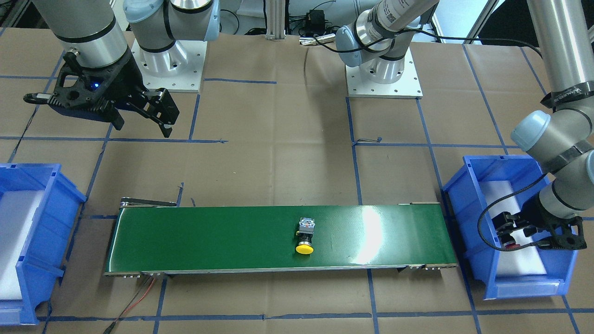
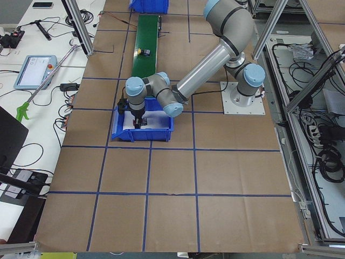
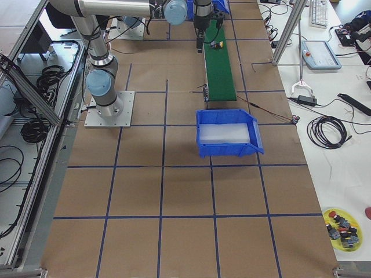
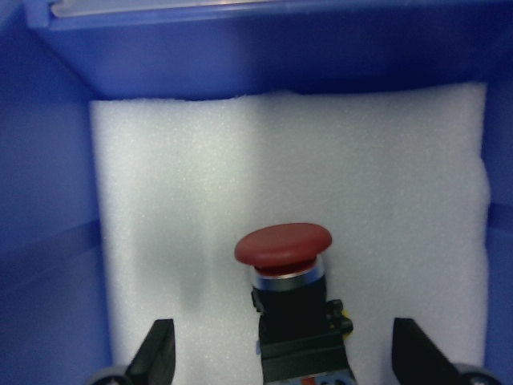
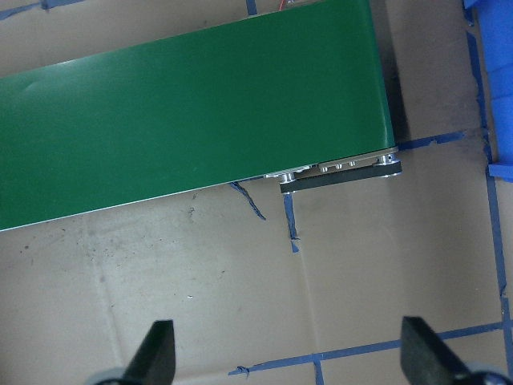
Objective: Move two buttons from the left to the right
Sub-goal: 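Grasp the red-capped button with the left gripper while the right gripper nears the belt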
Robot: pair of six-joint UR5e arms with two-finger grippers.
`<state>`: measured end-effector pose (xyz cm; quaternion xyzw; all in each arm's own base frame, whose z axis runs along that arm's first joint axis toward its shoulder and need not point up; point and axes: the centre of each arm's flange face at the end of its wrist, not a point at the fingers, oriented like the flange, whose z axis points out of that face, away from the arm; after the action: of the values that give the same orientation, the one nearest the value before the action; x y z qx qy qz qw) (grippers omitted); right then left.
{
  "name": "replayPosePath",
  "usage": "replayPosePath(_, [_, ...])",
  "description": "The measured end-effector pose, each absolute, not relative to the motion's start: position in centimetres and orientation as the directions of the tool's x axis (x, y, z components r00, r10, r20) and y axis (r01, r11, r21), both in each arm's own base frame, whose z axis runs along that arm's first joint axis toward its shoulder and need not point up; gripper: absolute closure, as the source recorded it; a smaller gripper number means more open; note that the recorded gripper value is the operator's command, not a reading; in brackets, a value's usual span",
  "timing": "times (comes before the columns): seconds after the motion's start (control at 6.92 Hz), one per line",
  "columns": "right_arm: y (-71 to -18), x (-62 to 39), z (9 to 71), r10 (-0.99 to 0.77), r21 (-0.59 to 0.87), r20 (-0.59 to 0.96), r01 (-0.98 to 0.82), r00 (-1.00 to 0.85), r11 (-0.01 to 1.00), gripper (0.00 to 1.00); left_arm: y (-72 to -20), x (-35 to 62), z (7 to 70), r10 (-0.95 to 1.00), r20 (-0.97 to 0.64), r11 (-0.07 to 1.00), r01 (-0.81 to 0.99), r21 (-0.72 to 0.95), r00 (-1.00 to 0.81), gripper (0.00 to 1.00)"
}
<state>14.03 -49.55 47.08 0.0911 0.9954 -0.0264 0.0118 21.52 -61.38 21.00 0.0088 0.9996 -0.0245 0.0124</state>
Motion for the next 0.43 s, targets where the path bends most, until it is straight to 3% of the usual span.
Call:
replayPosePath(0.29, [-49.6,14.09,47.02,0.181,-0.052,-0.031,0.183,-0.983,0.982,0.0,-61.73,21.29,21.75,0.015,-0.031,0.998,0.017,-0.061,-0.999,0.84])
replayPosePath(0.43, [-49.63,14.1,46.86,0.187,-0.049,-0.032,0.188,-0.982,0.981,0.0,-61.79,21.14,22.03,0.014,-0.033,0.998,0.016,-0.065,-0.999,0.92])
